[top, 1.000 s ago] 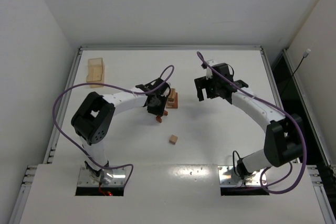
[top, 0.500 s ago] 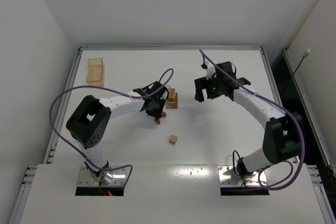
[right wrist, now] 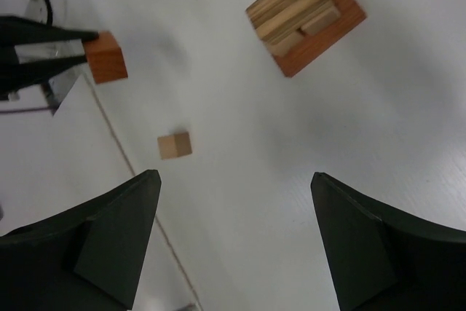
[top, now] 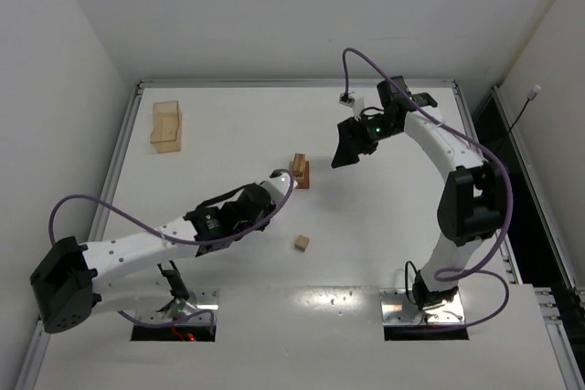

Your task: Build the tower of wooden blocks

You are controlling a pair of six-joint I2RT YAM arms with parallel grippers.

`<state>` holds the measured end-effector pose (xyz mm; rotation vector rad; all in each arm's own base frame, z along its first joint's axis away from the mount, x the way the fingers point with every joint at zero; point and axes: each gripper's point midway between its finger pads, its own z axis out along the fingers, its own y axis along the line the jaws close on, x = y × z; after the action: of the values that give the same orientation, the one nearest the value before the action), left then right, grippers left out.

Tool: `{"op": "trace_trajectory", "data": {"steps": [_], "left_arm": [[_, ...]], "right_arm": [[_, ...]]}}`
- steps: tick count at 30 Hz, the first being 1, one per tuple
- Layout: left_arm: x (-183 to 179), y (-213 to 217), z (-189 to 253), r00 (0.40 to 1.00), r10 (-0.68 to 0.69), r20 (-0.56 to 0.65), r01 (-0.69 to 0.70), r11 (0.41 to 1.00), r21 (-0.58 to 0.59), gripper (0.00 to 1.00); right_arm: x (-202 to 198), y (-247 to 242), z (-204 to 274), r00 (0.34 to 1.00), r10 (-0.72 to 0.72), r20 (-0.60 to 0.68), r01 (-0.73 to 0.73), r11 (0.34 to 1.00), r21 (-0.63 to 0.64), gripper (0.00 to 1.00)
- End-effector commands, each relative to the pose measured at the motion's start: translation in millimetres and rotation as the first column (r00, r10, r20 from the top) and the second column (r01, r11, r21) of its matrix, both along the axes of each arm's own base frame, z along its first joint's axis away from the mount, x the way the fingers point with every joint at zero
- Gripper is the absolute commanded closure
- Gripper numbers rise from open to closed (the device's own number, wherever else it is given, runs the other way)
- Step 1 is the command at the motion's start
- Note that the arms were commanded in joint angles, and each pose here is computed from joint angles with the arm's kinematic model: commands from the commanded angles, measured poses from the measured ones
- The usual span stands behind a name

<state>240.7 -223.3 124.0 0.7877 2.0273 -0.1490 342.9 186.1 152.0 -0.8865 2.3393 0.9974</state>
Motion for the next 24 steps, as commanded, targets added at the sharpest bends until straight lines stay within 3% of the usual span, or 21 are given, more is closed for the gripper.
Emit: {"op": "trace_trajectory", "data": {"steps": [1, 6, 11, 17, 22, 24], "left_arm": [[3.5, 9.1, 24.0, 0.974, -0.053, 0.221, 0.037, 0.996, 0.077, 1.00], [-1.0, 4.1, 32.8, 0.916, -0.193, 0.352, 0.128, 0.971, 0.201, 1.00], [-3.5, 0.6, 45.2, 0.820, -0.296, 0.490, 0.173, 0.944, 0.281, 1.00], [-11.8, -14.8, 57.8, 0.730, -0.387, 0.564, 0.227, 0.915, 0.333, 1.00], [-22.1, -25.7, 78.9, 0.614, -0.419, 0.669, 0.235, 0.906, 0.352, 1.00], [-26.9, -28.1, 81.3, 0.548, -0.473, 0.690, 0.227, 0.878, 0.422, 1.00]], "right_arm": [[-25.1, 8.0, 28.3, 0.989, 0.151, -0.005, -0.150, 0.985, 0.081, 0.19], [-20.6, 9.8, 55.6, 0.976, 0.205, 0.075, -0.207, 0.978, 0.023, 0.26], [-34.9, 12.3, 48.9, 0.952, 0.304, 0.033, -0.302, 0.952, -0.055, 0.31], [-33.9, 10.2, 33.3, 0.929, 0.353, 0.114, -0.318, 0.915, -0.248, 0.32], [-43.6, 17.7, 28.4, 0.907, 0.412, 0.092, -0.378, 0.889, -0.258, 0.33], [-43.2, 23.3, 30.1, 0.899, 0.430, 0.090, -0.397, 0.883, -0.251, 0.33]]}}
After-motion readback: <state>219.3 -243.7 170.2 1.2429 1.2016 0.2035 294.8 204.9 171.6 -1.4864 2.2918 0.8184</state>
